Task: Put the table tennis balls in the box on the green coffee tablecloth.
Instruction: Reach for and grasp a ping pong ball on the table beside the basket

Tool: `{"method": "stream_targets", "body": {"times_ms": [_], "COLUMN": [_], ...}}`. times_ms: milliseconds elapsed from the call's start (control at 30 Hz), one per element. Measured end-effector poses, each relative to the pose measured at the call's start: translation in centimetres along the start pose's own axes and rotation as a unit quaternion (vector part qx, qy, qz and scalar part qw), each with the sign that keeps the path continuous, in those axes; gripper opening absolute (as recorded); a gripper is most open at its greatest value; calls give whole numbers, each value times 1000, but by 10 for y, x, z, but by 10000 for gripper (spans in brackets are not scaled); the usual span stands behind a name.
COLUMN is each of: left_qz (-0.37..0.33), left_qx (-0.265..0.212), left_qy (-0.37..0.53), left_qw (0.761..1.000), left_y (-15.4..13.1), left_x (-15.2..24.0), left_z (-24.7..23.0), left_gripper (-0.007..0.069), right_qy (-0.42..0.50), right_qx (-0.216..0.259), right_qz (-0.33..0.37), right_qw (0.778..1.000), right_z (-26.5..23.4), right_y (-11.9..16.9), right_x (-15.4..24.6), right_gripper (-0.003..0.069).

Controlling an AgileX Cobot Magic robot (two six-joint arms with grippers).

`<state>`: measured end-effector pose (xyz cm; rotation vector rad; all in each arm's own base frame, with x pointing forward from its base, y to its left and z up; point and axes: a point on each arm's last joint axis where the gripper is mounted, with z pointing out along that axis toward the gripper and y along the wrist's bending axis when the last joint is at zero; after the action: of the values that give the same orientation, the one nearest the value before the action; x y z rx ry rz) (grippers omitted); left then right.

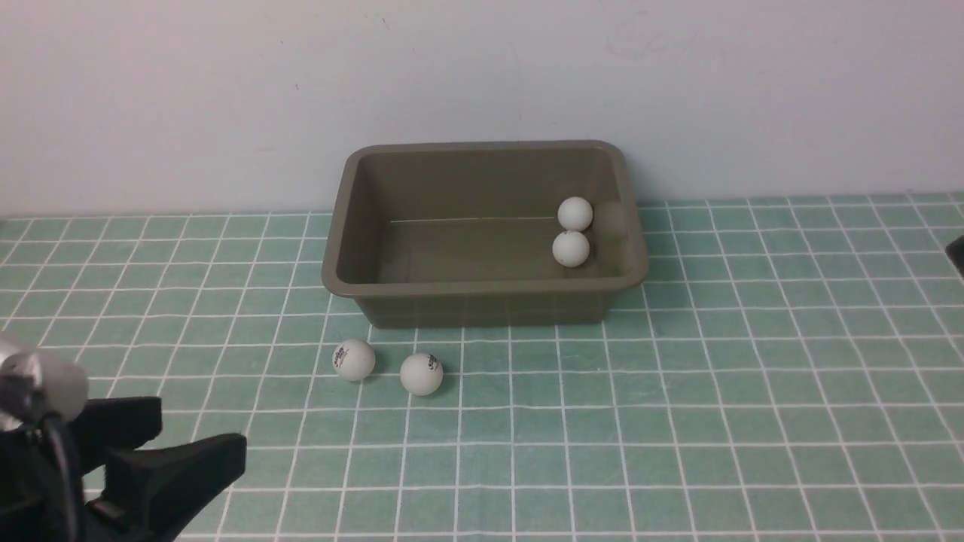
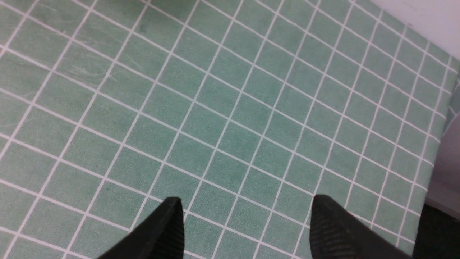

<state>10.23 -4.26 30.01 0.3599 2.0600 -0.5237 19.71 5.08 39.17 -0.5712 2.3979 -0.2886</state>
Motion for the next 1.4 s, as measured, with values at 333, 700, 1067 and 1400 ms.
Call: {"method": "stream_targets", "body": {"times_ms": [333,700,1067,1400], "left_qz": [-27,7,-25,-27], "left_qx": [51,21,18,34], "left_qy": [113,189,252,298], "left_qw": [992,982,967,954], "left_y": [46,92,126,136], "left_x": [-35,-84,-76,-53], "left_z": [71,118,167,222], "left_gripper": [534,534,534,535], "right_qy": [-21,-35,-49,-50], "right_qx": [-15,-44,-46,-48], "right_qz": [15,15,16,17], "right_qw": [1000,998,998,997], "right_z": [-13,-14,-14,-14], "right_y": [0,5,6,6], "right_x": [4,2,-1,-1], "right_gripper": [432,432,432,432]}}
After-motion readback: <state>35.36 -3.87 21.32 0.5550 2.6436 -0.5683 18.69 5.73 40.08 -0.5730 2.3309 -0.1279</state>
